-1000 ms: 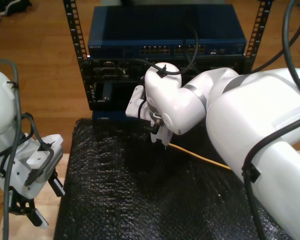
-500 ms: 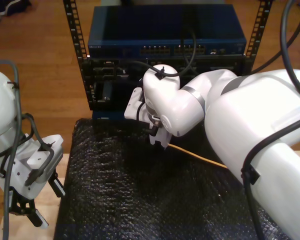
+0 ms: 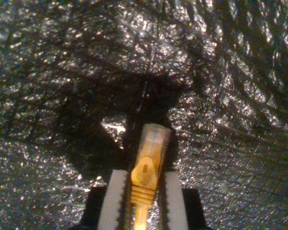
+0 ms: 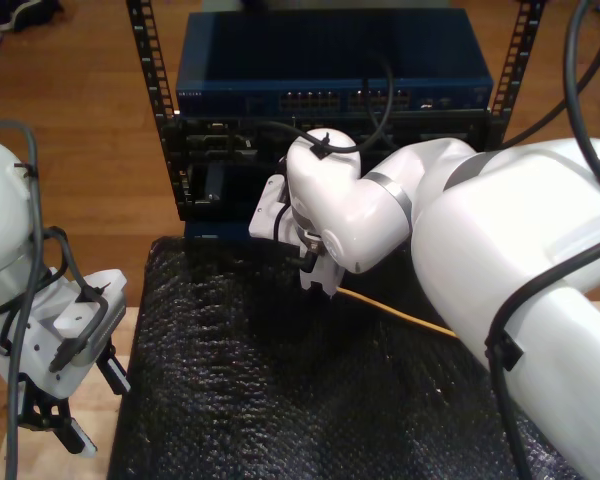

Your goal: Grab the cable and plug it in

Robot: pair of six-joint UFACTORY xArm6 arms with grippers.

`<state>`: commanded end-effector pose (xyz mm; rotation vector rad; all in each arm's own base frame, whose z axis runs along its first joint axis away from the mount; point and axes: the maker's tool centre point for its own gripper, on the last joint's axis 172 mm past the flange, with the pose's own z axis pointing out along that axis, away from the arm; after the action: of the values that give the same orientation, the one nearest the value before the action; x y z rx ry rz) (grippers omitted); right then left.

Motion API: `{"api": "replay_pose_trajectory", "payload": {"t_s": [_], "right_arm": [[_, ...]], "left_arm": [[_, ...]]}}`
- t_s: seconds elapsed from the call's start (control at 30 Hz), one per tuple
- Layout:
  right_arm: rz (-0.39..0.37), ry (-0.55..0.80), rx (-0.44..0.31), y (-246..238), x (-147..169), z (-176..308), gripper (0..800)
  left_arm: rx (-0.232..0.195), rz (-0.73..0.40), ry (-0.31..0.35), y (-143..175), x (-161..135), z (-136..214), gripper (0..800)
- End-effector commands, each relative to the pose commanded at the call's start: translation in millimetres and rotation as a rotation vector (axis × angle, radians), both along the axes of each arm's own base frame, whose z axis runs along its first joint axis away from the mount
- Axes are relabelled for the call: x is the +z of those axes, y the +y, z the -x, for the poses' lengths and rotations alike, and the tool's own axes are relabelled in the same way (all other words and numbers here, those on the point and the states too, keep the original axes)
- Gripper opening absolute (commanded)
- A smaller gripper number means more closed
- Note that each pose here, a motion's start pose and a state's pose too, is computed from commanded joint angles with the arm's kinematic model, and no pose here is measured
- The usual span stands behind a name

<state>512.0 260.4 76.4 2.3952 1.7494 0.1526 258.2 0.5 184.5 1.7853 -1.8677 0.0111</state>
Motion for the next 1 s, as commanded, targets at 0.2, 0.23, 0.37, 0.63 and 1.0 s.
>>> {"api": "replay_pose_trajectory", "payload": {"t_s": [0.2, 0.23, 0.37, 0.63, 1.0], "right_arm": [[0.012, 0.014, -0.002, -2, -1, 4, 101], [0.011, 0.013, 0.000, -2, 0, 3, 73], [0.013, 0.010, 0.001, -3, 10, 4, 27], [0.022, -0.007, 0.004, -14, 68, 10, 6], [0.066, 0.028, 0.152, -24, 116, 47, 6]], "left_arm": [[0.000, 0.000, 0.000, 0, 0, 0, 800], [0.000, 0.000, 0.000, 0, 0, 0, 800], [0.001, -0.001, 0.001, 0, 0, 0, 800], [0.003, 0.000, 0.001, 0, 1, 0, 800], [0.048, 0.121, -0.029, -34, 28, -8, 800]]}}
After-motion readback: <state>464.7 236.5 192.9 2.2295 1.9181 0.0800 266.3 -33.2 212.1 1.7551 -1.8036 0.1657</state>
